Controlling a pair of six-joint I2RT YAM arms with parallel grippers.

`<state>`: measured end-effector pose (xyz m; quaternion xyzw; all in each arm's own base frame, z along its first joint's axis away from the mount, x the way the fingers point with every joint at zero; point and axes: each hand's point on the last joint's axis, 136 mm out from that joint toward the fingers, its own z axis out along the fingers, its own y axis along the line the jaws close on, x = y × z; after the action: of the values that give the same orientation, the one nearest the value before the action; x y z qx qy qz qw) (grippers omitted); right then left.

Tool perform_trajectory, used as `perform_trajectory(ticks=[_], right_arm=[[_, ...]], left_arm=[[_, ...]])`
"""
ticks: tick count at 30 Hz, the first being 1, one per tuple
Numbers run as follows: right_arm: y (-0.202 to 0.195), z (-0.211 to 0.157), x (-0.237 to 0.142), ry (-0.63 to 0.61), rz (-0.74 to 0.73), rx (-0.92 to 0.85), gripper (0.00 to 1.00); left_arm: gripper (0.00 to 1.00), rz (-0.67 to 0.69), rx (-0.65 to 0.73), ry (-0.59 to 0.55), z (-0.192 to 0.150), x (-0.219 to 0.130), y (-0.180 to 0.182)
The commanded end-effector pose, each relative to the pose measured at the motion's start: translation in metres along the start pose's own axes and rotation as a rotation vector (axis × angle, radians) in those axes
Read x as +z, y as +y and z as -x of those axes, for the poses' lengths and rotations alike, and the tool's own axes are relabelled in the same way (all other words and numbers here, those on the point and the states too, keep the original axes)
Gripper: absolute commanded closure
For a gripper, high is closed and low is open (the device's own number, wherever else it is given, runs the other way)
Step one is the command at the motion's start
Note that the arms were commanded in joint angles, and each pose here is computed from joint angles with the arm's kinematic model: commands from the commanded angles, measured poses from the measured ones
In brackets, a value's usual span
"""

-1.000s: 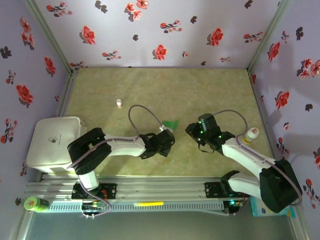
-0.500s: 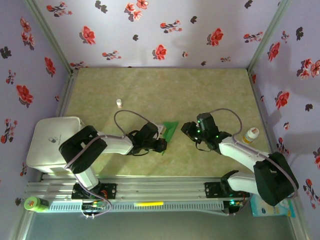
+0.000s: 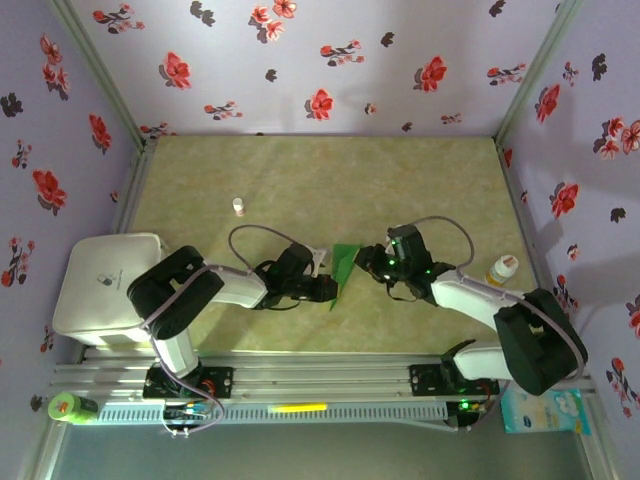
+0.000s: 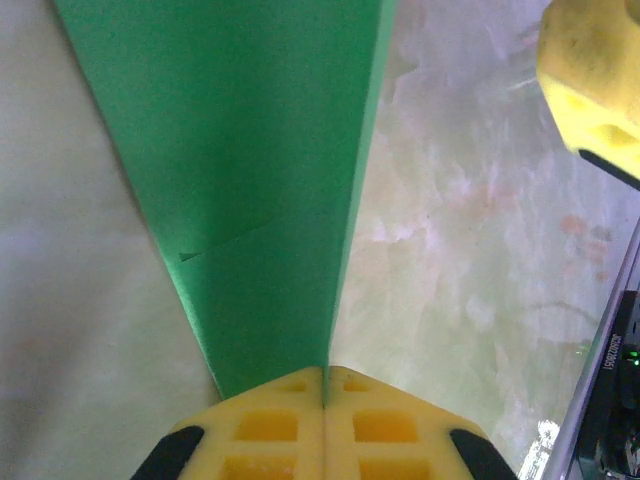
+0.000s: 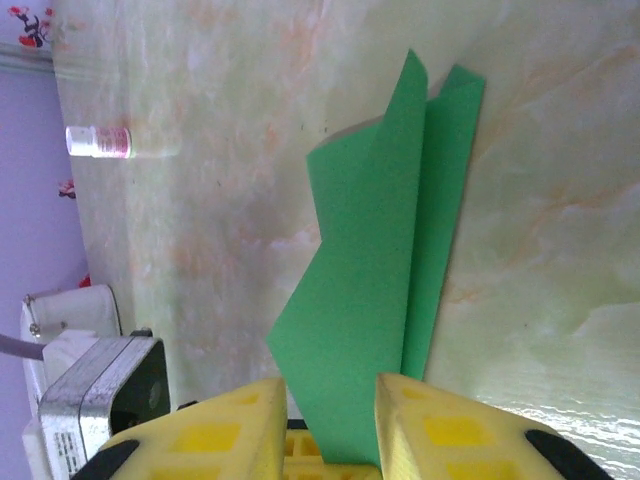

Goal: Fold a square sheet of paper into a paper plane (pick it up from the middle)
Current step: Fold the wing for the fifth time at the center of the table.

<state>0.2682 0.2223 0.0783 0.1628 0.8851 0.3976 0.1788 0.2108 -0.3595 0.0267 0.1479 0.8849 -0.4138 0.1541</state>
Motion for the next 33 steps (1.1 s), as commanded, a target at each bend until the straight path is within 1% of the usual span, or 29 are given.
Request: perform_trajectory(ticks=[1,7,11,16,23,33], right_arm=[[0.018,-0.003,0.005,0.025,0.056,-0.054,0.74],[0.019,-0.015,0.017,0.090,0.064,-0.087,0.85],[0.020,-0.020,0.026,0.125,0.060,-0.102,0.89],[0.024,-0.024,0.038,0.157,0.063,-0.110,0.90],[0.017,-0.019,0.050,0.153,0.038,-0.112,0.92],[0.002,-0.010,0.057,0.127,0.000,-0.071,0.92]], left_arm=[[0.97,-0.009,-0.039,0.008,-0.004,0.002,0.008],[0.96,-0.028,-0.075,0.031,-0.008,0.005,0.012],[0.95,-0.033,-0.093,0.049,-0.012,0.007,0.015],[0.94,-0.027,-0.110,0.050,-0.014,0.006,0.019],[0.93,-0.017,-0.112,0.063,-0.017,0.006,0.022],[0.93,-0.006,-0.112,0.072,-0.021,0.004,0.025]])
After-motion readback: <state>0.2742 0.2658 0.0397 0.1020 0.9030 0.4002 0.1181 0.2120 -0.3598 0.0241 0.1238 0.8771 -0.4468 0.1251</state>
